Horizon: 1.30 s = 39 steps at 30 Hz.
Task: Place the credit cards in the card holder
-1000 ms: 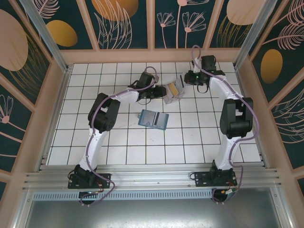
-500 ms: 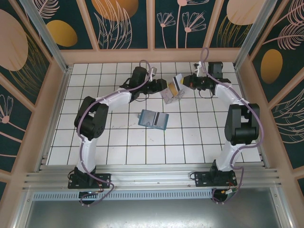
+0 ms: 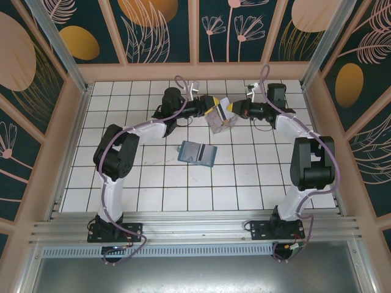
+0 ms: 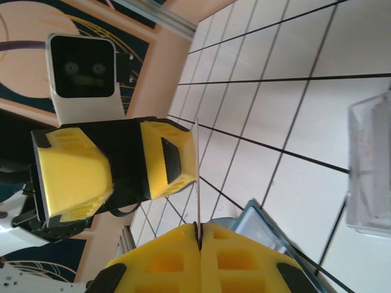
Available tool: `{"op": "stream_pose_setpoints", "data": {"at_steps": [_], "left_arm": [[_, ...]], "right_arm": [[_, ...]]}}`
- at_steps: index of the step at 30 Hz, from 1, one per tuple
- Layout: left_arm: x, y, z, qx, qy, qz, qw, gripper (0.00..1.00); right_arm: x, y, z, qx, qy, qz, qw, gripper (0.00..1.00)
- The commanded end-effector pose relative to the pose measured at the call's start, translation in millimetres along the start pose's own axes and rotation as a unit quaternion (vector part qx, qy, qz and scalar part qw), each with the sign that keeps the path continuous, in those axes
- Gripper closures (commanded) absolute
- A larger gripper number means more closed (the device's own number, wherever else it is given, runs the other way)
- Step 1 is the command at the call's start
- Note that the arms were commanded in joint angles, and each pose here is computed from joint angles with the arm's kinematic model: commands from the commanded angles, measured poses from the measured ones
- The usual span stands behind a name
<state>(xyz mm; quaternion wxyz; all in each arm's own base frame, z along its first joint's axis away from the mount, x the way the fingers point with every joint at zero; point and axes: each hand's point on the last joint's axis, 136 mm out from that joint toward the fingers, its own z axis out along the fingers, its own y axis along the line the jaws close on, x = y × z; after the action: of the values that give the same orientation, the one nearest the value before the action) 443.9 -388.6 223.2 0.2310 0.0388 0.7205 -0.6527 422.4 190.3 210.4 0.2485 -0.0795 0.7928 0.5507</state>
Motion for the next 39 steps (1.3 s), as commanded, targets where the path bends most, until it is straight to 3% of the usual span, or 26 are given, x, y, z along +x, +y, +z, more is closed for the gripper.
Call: {"op": "stream_pose_setpoints", "data": {"at_steps": [1,12,25,28,33,34,39], "left_arm": [[-2,-4,2,0.03,0.006,-0.001,1.0,0.55],[-2,12,-5,-0.013,0.001,-0.001,1.0,0.53],[-5,9,0,0.004,0.004,-0.005,1.0,0.54],[-6,6,0,0.008,0.004,-0.004,1.0,0.59],[-2,5,-1,0.018,0.009,-0.004,1.0,0.77],[-1,5,-1,0.019,0.011,-0.004,1.0,0.81],[-1,13,-11,0.016,0.013,-0.01,1.0,0.94]], "right_arm": [[-1,27,2,-0.04,0.001,-0.029,0.999,1.0],[-15,35,-10,-0.033,-0.033,-0.04,0.998,1.0],[-7,36,-5,-0.055,-0.026,-0.026,0.998,1.0],[0,33,7,-0.052,-0.015,-0.02,0.998,1.0],[2,26,20,-0.04,-0.014,-0.012,0.999,1.0],[2,24,20,-0.036,-0.017,-0.01,0.999,0.97],[-8,9,5,0.01,-0.051,0.0,0.999,0.66]]}}
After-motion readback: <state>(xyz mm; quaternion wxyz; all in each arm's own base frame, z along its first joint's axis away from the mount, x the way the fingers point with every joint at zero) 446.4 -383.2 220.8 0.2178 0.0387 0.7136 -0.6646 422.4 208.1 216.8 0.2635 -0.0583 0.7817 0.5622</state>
